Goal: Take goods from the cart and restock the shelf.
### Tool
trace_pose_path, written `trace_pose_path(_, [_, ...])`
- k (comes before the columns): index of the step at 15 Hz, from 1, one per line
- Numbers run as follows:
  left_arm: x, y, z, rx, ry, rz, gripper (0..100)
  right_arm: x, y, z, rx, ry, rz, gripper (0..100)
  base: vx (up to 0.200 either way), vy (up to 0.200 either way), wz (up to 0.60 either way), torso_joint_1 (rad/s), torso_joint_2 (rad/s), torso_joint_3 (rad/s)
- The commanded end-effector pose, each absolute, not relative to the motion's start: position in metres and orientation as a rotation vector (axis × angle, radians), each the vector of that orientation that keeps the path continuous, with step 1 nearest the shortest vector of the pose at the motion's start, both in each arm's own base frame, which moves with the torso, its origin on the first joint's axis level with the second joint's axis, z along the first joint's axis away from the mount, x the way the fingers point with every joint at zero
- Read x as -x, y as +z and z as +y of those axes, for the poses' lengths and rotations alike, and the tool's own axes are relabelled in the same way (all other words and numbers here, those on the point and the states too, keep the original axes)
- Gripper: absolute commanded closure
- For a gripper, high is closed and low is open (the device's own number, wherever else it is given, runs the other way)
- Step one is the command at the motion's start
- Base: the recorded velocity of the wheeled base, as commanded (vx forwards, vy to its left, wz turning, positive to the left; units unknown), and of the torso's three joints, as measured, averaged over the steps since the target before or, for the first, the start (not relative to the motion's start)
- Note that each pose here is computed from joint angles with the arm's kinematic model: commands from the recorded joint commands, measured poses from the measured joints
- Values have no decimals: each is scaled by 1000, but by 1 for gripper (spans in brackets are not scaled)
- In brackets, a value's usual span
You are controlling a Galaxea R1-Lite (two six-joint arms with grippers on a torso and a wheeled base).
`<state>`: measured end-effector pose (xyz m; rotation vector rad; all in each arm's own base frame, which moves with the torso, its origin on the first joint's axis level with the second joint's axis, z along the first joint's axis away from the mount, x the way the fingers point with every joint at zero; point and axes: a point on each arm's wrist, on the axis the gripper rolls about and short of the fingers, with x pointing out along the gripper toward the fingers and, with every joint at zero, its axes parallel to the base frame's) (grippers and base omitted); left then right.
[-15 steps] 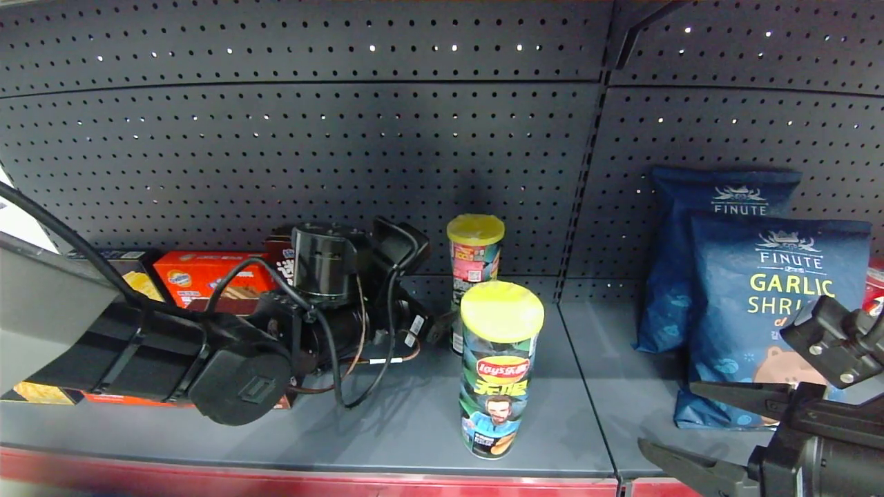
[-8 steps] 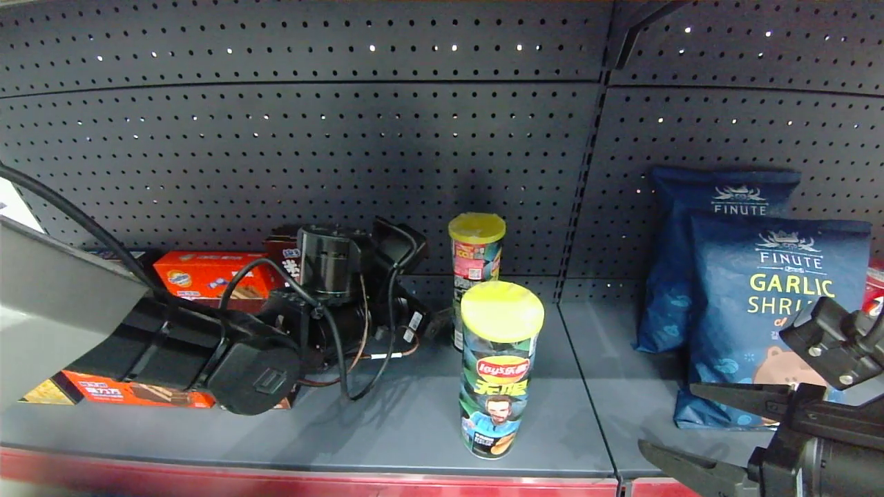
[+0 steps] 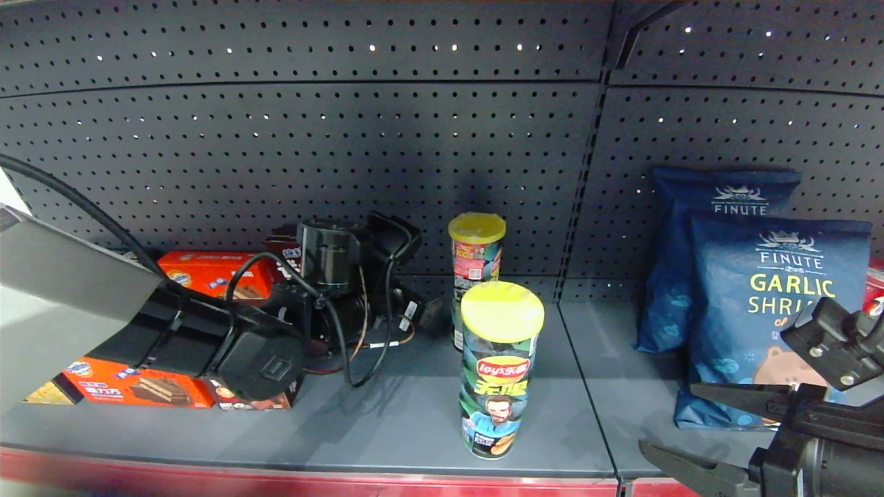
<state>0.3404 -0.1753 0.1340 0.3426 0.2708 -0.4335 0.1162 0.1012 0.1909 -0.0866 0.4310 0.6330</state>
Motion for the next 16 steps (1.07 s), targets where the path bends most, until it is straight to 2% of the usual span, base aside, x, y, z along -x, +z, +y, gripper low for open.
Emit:
trace_pose_path(1, [-324, 145, -168, -343, -432, 258, 0, -117, 191, 103, 92, 632, 436, 0, 0, 0, 0, 0, 0, 0])
trace_pose_path(4, [-300, 153, -160, -351, -429, 259, 0, -124, 190, 110, 108, 633, 451, 0, 0, 0, 0, 0, 0, 0])
trace_pose_path(9, [-270, 163, -147, -359, -408, 256, 0, -148, 161, 129, 172, 512, 532, 0, 0, 0, 0, 0, 0, 0])
trace_pose_path(13, [-258, 173, -150, -367, -420, 221, 0, -161, 150, 139, 214, 458, 578, 0, 0, 0, 0, 0, 0, 0])
trace_pose_path(16, [-250, 169, -150, -373, -434, 235, 0, -177, 148, 152, 222, 420, 583, 0, 0, 0, 0, 0, 0, 0])
